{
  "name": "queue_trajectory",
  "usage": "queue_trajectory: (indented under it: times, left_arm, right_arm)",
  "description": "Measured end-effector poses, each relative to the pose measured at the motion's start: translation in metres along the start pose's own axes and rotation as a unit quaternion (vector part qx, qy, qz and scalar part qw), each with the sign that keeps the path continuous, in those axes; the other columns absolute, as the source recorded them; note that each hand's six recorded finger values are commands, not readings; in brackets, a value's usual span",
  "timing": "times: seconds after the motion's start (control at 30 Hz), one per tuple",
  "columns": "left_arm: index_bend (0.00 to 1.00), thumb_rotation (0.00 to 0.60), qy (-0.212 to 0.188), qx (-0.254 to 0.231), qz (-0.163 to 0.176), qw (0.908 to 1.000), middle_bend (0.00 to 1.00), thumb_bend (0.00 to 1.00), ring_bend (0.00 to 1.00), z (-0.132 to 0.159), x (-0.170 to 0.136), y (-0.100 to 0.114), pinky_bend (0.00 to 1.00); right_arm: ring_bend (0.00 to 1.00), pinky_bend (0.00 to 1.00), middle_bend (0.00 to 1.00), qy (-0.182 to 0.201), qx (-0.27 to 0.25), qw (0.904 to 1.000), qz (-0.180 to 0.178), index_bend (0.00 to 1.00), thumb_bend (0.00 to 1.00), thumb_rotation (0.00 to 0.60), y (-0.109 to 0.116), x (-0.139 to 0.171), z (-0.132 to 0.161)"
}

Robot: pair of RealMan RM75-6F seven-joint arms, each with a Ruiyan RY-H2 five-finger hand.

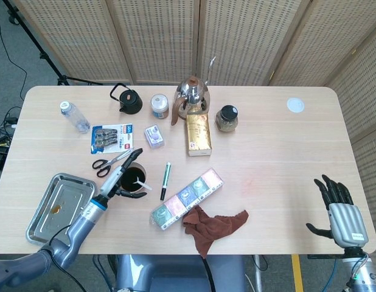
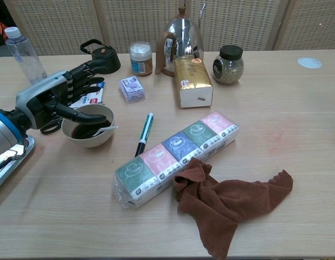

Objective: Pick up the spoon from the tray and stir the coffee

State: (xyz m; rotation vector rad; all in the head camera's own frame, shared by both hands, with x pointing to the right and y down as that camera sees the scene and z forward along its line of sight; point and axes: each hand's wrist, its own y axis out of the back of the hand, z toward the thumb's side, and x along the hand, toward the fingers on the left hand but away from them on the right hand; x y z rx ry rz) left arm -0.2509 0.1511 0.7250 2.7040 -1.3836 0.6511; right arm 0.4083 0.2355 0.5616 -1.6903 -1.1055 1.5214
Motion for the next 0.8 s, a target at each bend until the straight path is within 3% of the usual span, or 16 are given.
queue_trajectory:
  times: [0.23, 0.37, 0.57, 0.7, 0.8]
  left_arm:
    - [0.0, 0.6, -0.014, 0.091, 0.013, 0.9956, 0.0, 0.0, 0.0, 0.01, -0.012, 0.017, 0.0]
    - [0.0, 0.6, -0.013, 0.181, 0.027, 0.9831, 0.0, 0.0, 0.0, 0.014, -0.029, 0.033, 0.0]
    - [0.0, 0.6, 0.017, 0.318, 0.058, 0.9461, 0.0, 0.0, 0.0, 0.027, -0.073, 0.069, 0.0]
    - [0.0, 0.6, 0.08, 0.381, 0.07, 0.9185, 0.0, 0.0, 0.0, 0.032, -0.112, 0.095, 0.0]
    - [0.0, 0.6, 0.128, 0.398, 0.076, 0.9052, 0.0, 0.0, 0.0, 0.034, -0.14, 0.108, 0.0]
  right_arm:
    - [0.0, 0.0, 0.0, 0.002, -0.002, 1.0, -0.001, 0.0, 0.0, 0.6, 0.001, 0.001, 0.002]
    - [0.0, 0.0, 0.0, 0.004, -0.004, 1.0, -0.003, 0.0, 0.0, 0.6, 0.002, 0.001, 0.002]
    - [0.0, 0.0, 0.0, 0.012, -0.001, 0.9999, -0.007, 0.0, 0.0, 0.6, 0.004, 0.003, 0.006]
    - [0.0, 0.0, 0.0, 0.022, -0.001, 0.9997, -0.009, 0.0, 0.0, 0.6, 0.005, 0.004, 0.009]
    - [0.0, 0.0, 0.0, 0.026, -0.001, 0.9996, -0.013, 0.0, 0.0, 0.6, 0.006, 0.005, 0.01]
